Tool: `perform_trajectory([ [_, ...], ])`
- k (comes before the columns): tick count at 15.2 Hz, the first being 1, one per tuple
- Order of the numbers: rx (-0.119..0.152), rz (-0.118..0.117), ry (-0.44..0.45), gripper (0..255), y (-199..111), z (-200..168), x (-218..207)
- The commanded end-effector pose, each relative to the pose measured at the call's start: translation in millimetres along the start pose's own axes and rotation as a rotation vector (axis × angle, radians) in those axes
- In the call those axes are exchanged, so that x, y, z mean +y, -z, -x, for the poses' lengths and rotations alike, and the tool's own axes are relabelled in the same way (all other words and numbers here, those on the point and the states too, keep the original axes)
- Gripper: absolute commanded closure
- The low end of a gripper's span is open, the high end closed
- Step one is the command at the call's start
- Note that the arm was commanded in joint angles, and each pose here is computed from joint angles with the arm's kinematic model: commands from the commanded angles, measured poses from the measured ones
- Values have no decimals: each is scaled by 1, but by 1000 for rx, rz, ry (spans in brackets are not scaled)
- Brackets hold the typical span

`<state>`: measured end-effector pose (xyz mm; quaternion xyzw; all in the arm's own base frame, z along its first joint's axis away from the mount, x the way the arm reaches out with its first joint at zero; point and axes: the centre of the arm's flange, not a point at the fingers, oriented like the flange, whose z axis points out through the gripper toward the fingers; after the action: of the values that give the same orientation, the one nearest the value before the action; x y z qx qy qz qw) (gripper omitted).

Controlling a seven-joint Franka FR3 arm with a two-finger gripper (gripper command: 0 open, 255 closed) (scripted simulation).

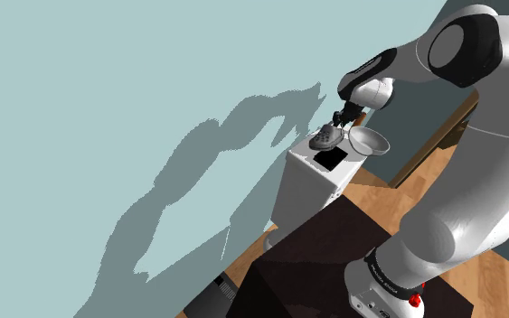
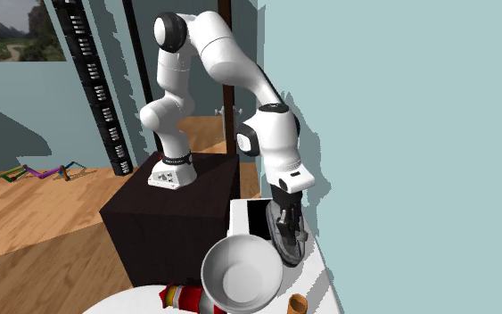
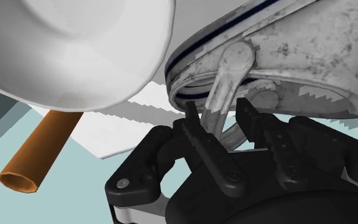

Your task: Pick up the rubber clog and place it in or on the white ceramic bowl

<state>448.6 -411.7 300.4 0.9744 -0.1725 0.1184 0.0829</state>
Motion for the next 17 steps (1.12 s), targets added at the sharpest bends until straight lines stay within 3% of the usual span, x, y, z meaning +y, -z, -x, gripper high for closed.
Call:
perform_trajectory([
  [1,-1,0,0,255,5,-1,1],
  [17,-1,0,0,255,86,-23,11],
])
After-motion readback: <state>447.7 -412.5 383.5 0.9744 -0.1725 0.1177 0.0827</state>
